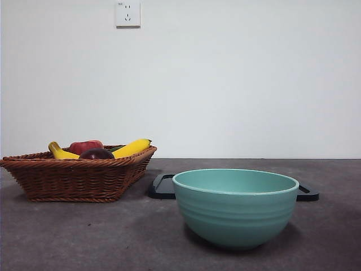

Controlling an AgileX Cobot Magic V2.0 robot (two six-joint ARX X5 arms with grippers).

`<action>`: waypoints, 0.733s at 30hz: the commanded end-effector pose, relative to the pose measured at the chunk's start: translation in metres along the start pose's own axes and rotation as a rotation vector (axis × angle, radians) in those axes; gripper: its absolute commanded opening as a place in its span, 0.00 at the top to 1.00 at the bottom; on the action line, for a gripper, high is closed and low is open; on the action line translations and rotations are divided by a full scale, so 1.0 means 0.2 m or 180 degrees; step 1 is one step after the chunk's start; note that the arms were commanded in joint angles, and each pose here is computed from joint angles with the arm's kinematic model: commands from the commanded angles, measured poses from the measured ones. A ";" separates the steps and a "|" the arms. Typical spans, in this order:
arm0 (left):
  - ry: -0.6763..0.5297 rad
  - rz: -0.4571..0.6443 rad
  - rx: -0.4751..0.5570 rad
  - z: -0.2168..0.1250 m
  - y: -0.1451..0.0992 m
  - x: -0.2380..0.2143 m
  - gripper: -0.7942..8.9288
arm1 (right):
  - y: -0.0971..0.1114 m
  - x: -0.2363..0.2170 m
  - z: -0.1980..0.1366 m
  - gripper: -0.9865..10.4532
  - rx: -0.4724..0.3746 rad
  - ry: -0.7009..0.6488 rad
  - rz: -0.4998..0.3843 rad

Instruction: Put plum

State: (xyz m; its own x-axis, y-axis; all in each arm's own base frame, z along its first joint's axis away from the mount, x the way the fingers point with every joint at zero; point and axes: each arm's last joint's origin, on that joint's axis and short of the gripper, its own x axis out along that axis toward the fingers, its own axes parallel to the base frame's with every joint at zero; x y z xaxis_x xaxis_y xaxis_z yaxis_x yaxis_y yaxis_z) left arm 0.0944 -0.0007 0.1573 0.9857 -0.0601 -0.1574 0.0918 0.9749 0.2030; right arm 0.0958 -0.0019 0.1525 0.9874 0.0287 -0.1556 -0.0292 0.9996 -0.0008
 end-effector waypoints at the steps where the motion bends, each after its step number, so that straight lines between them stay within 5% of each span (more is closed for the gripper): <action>1: 0.0089 -0.0006 -0.0028 -0.03 -0.01 0.01 0.91 | 0.00 0.00 -0.01 0.91 -0.0008 0.0035 -0.0064; 22: 0.0089 -0.0005 -0.0027 -0.03 -0.01 0.01 0.91 | 0.00 0.00 0.00 0.91 -0.0012 -0.0028 -0.0060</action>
State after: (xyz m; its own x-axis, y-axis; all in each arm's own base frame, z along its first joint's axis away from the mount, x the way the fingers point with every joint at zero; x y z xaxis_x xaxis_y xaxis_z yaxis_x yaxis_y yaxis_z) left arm 0.0944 -0.0007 0.1573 0.9857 -0.0601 -0.1574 0.0918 0.9749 0.2030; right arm 0.0958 -0.0023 0.1527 0.9881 0.0134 -0.1535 -0.0141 0.9999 -0.0029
